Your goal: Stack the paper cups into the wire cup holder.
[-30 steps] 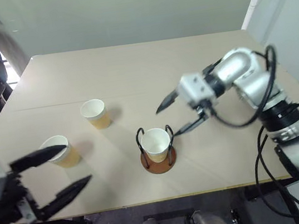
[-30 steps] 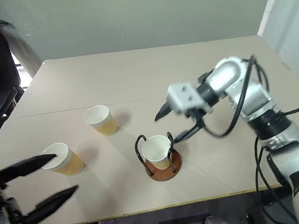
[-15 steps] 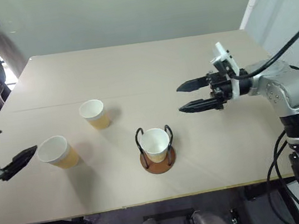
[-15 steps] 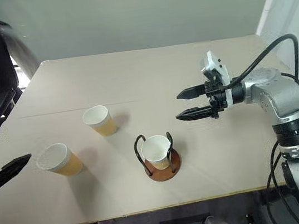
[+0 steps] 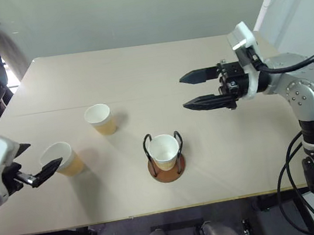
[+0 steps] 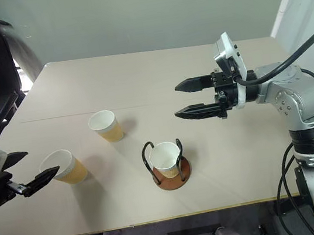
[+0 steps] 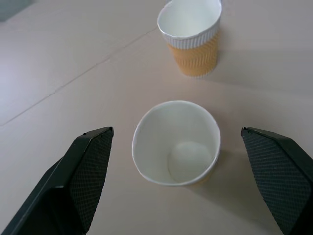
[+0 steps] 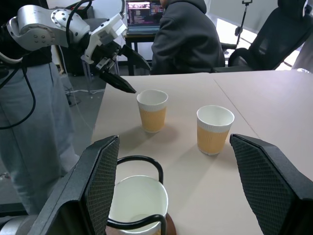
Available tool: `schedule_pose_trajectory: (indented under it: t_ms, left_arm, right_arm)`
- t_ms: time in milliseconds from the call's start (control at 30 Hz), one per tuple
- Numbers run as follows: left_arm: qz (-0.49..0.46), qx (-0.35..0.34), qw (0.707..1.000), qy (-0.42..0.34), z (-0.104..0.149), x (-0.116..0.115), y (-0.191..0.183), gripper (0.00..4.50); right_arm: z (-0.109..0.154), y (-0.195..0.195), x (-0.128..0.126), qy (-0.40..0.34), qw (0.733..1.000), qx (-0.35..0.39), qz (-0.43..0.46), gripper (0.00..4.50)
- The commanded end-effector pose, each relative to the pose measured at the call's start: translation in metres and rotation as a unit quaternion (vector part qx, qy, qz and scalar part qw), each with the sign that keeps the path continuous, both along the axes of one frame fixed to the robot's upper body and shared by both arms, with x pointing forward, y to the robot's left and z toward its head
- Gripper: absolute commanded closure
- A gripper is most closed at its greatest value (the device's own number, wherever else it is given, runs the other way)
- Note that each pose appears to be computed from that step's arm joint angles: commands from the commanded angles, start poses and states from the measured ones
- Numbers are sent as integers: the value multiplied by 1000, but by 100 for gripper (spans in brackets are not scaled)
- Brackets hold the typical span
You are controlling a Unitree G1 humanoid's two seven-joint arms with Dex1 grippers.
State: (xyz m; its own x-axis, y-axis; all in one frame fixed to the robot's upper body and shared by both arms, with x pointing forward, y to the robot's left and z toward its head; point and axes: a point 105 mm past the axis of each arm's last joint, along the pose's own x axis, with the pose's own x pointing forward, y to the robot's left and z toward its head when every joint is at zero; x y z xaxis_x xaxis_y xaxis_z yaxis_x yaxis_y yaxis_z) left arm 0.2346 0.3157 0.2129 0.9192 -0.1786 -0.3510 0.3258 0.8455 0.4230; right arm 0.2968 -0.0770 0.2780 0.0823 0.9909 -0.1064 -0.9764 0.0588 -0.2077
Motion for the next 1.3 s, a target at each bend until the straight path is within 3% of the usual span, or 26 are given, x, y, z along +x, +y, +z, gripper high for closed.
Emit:
schedule_pose_trajectory:
  t_ms: [33, 467, 700, 833, 1133, 1167, 1300]
  left_arm:
    - [-3, 8, 1000, -13, 2, 4, -4, 0]
    - [-8, 6, 999, 40, -32, 20, -12, 0]
    - [-10, 13, 999, 45, -37, 31, -14, 0]
    - [-7, 19, 999, 47, -37, 34, -12, 92]
    - [-14, 38, 998, 55, -36, 35, -12, 430]
    - [-15, 38, 998, 53, -34, 35, -11, 448]
    - [-18, 43, 997, 54, -29, 35, -7, 448]
  right_arm:
    - [6, 1, -3, -30, 1000, -6, 1, 82]
    - [8, 5, -8, -41, 999, -8, 11, 82]
    - [7, 4, -11, -48, 999, -15, 9, 82]
    - [7, 4, -12, -50, 999, -16, 7, 79]
    - [4, 1, -15, -46, 999, -23, 5, 79]
    - [3, -1, -16, -46, 999, -27, 6, 79]
    - [-6, -8, -15, -43, 998, -38, 0, 79]
